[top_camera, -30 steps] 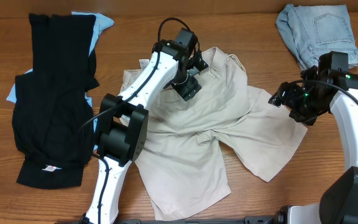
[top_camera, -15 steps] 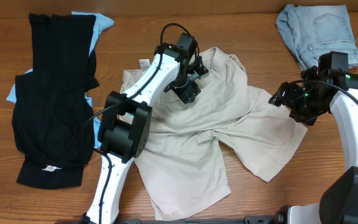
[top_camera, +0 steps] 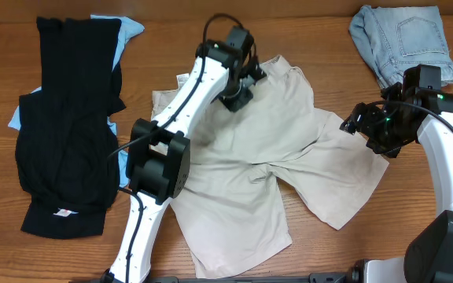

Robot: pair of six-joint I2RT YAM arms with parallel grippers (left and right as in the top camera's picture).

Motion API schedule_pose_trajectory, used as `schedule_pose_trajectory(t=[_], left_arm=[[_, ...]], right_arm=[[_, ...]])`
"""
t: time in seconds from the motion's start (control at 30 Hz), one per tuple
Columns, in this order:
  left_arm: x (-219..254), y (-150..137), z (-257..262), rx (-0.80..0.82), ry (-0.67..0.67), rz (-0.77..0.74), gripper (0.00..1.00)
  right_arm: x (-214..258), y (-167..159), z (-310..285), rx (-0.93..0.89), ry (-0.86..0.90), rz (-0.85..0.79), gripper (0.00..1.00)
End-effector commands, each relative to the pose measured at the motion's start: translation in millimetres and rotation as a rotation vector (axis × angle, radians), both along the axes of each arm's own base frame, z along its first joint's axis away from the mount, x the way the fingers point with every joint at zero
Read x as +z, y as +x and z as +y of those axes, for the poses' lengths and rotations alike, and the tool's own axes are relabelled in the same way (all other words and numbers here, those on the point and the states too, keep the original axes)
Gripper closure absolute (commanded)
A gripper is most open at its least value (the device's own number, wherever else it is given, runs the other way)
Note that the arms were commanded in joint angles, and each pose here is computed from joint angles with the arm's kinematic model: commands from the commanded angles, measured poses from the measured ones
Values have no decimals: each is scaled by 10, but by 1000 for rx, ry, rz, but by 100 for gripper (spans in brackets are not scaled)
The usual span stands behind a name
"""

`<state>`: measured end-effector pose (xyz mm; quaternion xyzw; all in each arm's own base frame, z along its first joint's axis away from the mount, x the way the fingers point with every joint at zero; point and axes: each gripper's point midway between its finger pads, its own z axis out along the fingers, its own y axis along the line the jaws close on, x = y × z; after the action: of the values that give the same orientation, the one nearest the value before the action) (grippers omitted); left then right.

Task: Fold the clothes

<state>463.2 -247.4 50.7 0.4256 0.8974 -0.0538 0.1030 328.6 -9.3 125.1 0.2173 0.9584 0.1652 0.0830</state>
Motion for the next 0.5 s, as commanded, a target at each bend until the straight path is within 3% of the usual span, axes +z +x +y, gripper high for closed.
schedule_pose_trajectory(t=[0.0,0.03,0.2,0.47], left_arm=[[268,297,138,78,61,-127,87],[318,379,209,95,88,-164,96],[360,615,449,155,119,-234,96],[524,1153,914,276,46,-370,95]], right_arm=[[83,45,-37,2,-25,-31,18],[83,45,-37,2,-25,-31,18],[82,45,-37,2,-25,-31,18],[87,62,-39,1,-25,-38,17]])
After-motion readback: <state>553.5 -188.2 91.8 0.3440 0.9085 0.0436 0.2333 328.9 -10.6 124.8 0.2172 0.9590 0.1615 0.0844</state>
